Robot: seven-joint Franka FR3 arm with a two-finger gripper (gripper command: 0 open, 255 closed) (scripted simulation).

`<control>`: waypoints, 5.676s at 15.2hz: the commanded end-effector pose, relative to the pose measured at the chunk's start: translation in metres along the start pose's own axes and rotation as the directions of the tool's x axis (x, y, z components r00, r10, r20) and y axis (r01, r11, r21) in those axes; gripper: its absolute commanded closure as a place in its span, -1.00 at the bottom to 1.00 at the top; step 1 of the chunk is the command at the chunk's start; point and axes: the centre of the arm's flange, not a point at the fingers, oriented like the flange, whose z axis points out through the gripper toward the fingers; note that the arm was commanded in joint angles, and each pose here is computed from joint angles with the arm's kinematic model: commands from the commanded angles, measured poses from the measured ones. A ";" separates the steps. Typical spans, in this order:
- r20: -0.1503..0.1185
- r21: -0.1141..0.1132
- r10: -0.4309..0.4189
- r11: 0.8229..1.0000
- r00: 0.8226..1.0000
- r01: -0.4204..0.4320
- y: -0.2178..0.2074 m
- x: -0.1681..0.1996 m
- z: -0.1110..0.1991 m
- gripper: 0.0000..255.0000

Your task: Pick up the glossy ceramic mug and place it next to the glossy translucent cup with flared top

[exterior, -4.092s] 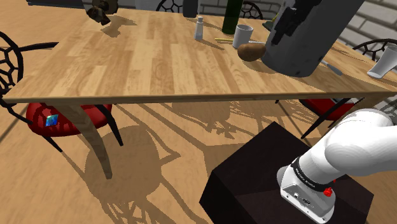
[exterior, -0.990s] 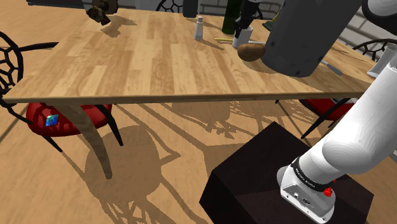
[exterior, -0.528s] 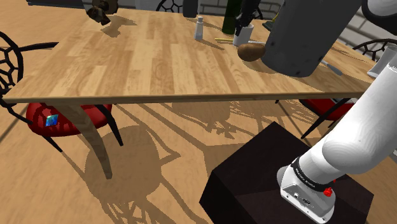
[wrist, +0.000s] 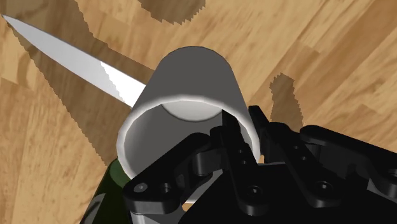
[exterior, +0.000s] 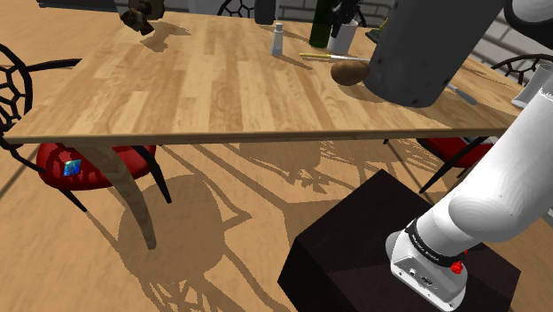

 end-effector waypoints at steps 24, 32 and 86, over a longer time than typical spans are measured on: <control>0.000 0.000 0.000 1.000 1.000 0.000 0.009 0.022 -0.129 1.00; 0.000 0.000 0.000 1.000 1.000 0.000 0.044 -0.015 -0.154 1.00; 0.000 0.000 0.000 1.000 1.000 0.000 0.389 -0.459 -0.147 1.00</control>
